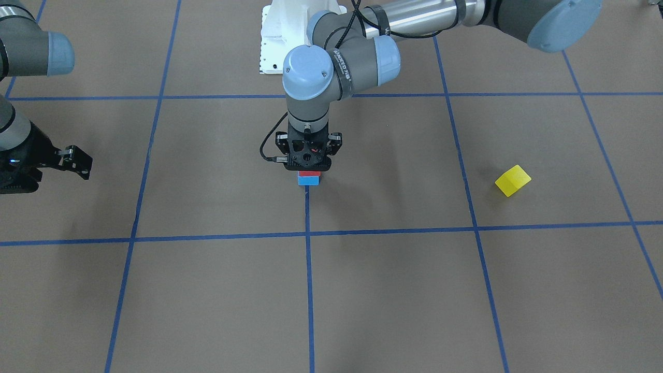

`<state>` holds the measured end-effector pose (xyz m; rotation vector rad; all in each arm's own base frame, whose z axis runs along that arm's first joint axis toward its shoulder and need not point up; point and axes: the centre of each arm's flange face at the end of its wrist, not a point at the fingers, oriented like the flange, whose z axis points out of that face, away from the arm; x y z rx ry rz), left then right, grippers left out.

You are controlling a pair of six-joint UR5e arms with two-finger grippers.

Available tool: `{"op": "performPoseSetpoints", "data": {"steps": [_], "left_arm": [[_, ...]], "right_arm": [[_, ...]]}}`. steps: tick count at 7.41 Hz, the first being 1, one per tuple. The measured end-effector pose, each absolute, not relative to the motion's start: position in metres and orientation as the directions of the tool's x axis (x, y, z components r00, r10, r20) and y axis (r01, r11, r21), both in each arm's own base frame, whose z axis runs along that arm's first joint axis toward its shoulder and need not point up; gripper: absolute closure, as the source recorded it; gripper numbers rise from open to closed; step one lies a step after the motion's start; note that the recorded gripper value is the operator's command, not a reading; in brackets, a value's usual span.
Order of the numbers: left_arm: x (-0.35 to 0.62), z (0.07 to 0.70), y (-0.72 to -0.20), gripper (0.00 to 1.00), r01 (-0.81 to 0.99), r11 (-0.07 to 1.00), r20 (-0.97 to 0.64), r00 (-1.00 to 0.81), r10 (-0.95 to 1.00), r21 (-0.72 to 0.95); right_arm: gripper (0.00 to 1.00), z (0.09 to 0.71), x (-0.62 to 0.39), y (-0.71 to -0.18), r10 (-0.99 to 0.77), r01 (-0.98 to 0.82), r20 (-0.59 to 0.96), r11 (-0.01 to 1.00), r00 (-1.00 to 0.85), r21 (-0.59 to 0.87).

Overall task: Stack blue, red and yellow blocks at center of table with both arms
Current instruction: 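Lower the red cube onto the blue cube with the left gripper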

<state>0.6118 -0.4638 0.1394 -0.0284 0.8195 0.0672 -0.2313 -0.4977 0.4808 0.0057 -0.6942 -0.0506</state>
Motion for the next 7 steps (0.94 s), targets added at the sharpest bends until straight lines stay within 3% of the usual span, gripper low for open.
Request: {"op": "performPoseSetpoints", "data": {"steps": [5, 7], "left_arm": [[0.6128, 0.1403, -0.4622, 0.85, -0.077, 0.997, -0.731, 0.679, 0.059, 0.008], [0.6135, 0.1403, -0.462, 0.74, -0.078, 0.997, -0.734, 0.676, 0.062, 0.012]], "right_arm": [[0.0, 0.4799, -0.2319, -0.497, -0.049, 0.049, 0.646, 0.999, 0.762, 0.018], [0.0, 0.4801, -0.2319, -0.4971, -0.049, 0.049, 0.645, 0.999, 0.762, 0.018]]}}
